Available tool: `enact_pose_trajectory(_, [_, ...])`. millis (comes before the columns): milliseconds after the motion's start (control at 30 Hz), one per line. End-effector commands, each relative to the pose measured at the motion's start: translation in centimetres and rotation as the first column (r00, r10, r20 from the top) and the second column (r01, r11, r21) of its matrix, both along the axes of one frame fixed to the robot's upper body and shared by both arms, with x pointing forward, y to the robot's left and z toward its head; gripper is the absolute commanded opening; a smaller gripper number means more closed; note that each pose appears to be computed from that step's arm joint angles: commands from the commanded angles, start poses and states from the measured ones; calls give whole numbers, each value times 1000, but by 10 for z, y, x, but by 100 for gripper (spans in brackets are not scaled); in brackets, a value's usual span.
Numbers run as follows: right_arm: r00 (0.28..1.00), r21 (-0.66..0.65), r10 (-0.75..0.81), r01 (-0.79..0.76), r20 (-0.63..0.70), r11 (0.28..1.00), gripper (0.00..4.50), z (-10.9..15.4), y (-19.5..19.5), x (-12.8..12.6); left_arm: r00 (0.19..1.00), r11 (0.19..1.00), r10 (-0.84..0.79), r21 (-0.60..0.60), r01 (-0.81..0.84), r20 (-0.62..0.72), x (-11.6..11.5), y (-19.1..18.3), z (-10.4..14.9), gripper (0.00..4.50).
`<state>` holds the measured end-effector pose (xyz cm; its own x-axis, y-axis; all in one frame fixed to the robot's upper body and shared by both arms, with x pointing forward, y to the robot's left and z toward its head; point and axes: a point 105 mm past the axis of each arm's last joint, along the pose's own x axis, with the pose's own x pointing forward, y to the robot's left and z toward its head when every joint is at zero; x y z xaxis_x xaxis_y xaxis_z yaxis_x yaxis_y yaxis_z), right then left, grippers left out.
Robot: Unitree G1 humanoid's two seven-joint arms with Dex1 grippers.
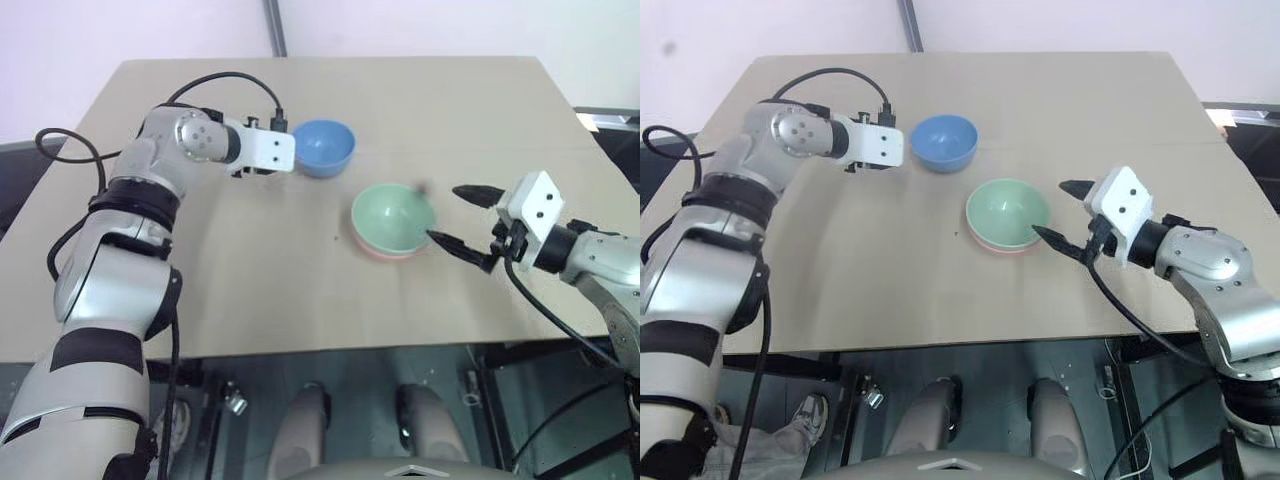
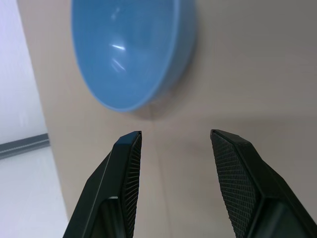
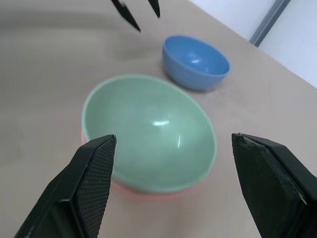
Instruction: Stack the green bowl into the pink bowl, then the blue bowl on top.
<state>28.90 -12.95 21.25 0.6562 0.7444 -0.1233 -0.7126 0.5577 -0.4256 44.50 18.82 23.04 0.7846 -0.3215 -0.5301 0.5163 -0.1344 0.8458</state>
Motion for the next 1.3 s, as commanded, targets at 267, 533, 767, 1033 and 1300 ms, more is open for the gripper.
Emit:
enact_pose_trajectory(267, [998, 44, -68, 67, 6, 997, 408, 22, -2, 2, 999, 999, 2, 39, -4, 55, 7, 0, 7, 233])
enact_pose_trajectory(533, [996, 27, -79, 78, 29, 997, 408, 25, -1, 1, 995, 997, -23, 72, 16, 98, 13, -13, -1, 158])
enact_pose_trajectory(767, [996, 22, -81, 80, 39, 997, 408, 25, -2, 2, 989, 994, -53, 98, 40, 135, 16, -24, 0, 10])
enact_pose_trajectory(1033, [996, 18, -83, 82, 40, 996, 408, 24, -3, 2, 985, 991, -102, 97, 88, 141, 14, -31, 2, 10])
enact_pose_trajectory(1300, [996, 19, -82, 81, 45, 997, 408, 24, -2, 2, 981, 990, -114, 103, 99, 154, 14, -35, 9, 266])
